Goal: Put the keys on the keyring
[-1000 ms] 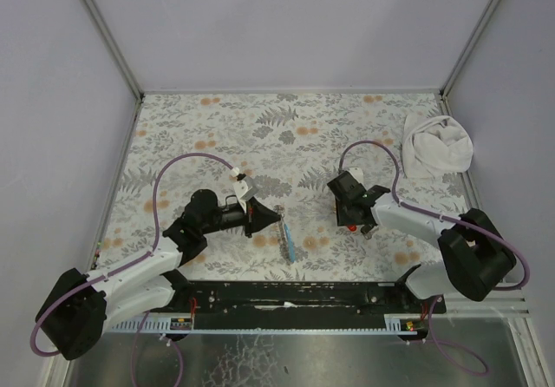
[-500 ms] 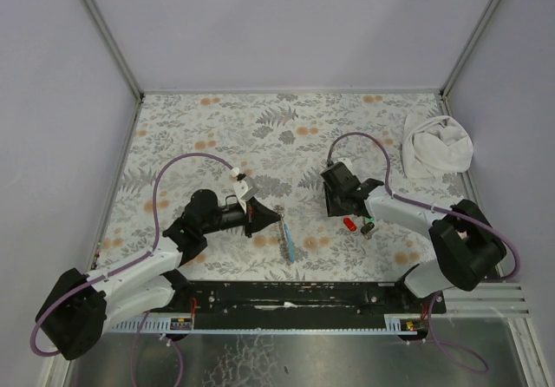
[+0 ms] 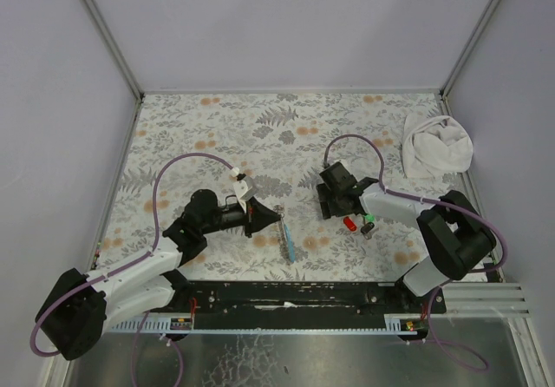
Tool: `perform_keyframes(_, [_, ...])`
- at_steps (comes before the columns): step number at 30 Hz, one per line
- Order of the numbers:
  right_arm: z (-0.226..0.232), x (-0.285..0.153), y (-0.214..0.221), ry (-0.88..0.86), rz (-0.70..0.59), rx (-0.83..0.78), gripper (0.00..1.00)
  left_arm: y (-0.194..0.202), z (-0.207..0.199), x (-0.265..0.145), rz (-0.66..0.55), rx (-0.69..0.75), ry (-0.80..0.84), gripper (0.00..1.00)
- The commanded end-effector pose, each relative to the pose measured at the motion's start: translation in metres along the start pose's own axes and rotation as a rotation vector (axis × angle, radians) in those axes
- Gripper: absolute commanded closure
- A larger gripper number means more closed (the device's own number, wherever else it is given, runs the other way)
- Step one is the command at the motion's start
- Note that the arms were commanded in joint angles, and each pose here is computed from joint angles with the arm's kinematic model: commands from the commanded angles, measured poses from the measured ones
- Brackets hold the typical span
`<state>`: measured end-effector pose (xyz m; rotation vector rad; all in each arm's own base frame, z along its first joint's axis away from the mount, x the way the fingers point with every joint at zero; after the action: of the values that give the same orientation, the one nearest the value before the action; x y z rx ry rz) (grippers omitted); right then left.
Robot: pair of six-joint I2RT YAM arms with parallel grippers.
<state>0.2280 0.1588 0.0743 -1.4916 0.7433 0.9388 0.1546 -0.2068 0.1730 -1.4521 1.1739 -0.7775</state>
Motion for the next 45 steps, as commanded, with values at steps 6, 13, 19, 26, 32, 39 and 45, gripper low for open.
perform_keyframes(6, [0.008,0.005,0.000,-0.083,0.036,0.005,0.27,-0.017,-0.002,0.001,-0.048,0.040,0.012,1.00])
perform_keyframes(13, [0.025,-0.006,0.004,-0.234,0.104,0.027,0.33,-0.017,-0.002,0.001,-0.048,0.040,0.012,1.00])
perform_keyframes(19, [0.046,-0.012,0.000,-0.403,0.113,0.061,0.39,-0.018,-0.002,0.000,-0.054,0.044,0.010,1.00])
perform_keyframes(26, [0.046,-0.017,-0.016,-0.388,0.073,-0.043,0.43,-0.018,-0.003,-0.001,-0.058,0.046,0.004,1.00])
perform_keyframes(32, [0.027,-0.024,-0.041,-0.192,0.022,-0.164,0.44,-0.018,-0.003,-0.001,-0.059,0.045,0.002,1.00])
perform_keyframes(39, [0.026,-0.006,-0.042,-0.167,0.115,-0.306,0.53,-0.019,-0.003,-0.001,-0.061,0.046,0.002,1.00])
perform_keyframes(45, [0.029,0.003,-0.046,-0.183,0.118,-0.344,0.57,-0.018,-0.003,-0.001,-0.061,0.047,0.001,1.00])
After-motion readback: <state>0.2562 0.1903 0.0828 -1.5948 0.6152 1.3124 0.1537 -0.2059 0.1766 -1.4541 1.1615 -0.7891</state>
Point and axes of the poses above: each gripper's point midway between its finger pads, its own x axis out along the fingers, its own z axis along the line the jaws close on, y = z × x, the point moved 7 cm from there along -x, back along the fingers, and after that the axes turned 4 degrees about x, right-handed, at the moved point
